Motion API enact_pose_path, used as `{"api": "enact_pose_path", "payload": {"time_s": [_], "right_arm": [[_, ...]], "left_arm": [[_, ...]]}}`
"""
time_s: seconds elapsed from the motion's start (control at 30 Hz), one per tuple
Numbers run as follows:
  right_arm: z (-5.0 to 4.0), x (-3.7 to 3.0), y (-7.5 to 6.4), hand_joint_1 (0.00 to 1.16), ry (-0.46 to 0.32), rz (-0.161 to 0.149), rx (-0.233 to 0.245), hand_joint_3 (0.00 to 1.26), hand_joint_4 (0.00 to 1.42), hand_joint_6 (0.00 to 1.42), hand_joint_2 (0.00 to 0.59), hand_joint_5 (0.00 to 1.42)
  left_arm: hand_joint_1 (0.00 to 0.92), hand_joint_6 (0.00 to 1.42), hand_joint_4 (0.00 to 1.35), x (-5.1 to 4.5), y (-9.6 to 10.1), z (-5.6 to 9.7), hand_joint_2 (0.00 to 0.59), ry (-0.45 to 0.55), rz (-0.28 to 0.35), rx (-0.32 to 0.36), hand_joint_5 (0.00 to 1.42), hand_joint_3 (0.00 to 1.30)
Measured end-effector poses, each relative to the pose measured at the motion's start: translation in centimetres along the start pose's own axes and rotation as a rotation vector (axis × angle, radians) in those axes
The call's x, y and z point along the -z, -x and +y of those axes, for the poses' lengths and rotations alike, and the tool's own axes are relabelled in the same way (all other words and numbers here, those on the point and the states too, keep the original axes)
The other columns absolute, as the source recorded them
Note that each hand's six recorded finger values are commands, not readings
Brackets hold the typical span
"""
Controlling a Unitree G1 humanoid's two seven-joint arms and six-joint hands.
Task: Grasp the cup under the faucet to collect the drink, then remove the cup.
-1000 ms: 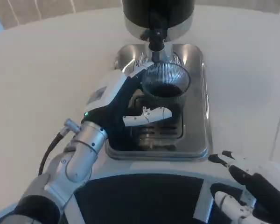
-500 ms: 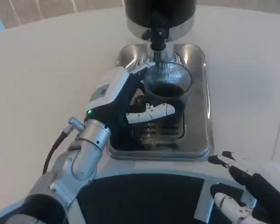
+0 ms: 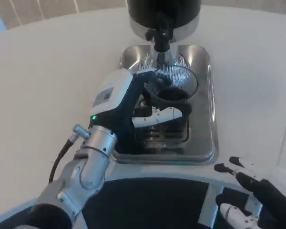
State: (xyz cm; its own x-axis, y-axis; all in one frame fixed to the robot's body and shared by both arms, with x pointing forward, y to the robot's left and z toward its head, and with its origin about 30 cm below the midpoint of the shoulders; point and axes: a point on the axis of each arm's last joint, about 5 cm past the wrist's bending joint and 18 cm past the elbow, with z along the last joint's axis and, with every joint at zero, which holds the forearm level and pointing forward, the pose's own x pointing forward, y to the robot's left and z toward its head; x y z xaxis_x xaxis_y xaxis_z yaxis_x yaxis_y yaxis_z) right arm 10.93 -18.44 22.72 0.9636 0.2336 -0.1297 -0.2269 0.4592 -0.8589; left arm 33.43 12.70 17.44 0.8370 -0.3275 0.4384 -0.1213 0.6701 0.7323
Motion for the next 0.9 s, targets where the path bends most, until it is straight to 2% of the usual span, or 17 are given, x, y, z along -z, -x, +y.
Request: {"api": "enact_pose_path", "payload": {"time_s": [0.33, 0.4, 0.47, 0.57, 0.9], "right_arm": [[0.00, 0.09, 0.1, 0.30, 0.005, 0.016, 0.007, 0.14, 0.00, 0.03, 0.482, 0.00], [-0.01, 0.13, 0.1, 0.30, 0.005, 0.018, 0.010, 0.14, 0.00, 0.03, 0.481, 0.00], [0.02, 0.14, 0.2, 0.31, 0.003, 0.018, 0.010, 0.14, 0.00, 0.03, 0.480, 0.00], [0.02, 0.18, 0.2, 0.31, 0.003, 0.021, 0.012, 0.14, 0.00, 0.03, 0.479, 0.00], [0.06, 0.16, 0.2, 0.32, 0.000, 0.015, 0.008, 0.14, 0.00, 0.03, 0.475, 0.00]], "left_arm": [[0.402, 0.20, 0.75, 0.07, 0.7, -0.6, 0.105, 0.017, 0.010, -0.040, 0.94, 0.76], [0.425, 0.21, 0.80, 0.06, 0.9, -0.8, 0.112, 0.022, 0.011, -0.048, 0.99, 0.80], [0.477, 0.26, 0.91, 0.08, 1.0, -0.9, 0.130, 0.025, 0.011, -0.054, 1.10, 0.88], [0.493, 0.29, 0.99, 0.10, 1.3, -1.0, 0.135, 0.027, 0.011, -0.062, 1.17, 0.95], [0.508, 0.33, 1.09, 0.79, 2.3, -0.7, 0.110, 0.026, 0.033, -0.106, 1.24, 1.00]]}}
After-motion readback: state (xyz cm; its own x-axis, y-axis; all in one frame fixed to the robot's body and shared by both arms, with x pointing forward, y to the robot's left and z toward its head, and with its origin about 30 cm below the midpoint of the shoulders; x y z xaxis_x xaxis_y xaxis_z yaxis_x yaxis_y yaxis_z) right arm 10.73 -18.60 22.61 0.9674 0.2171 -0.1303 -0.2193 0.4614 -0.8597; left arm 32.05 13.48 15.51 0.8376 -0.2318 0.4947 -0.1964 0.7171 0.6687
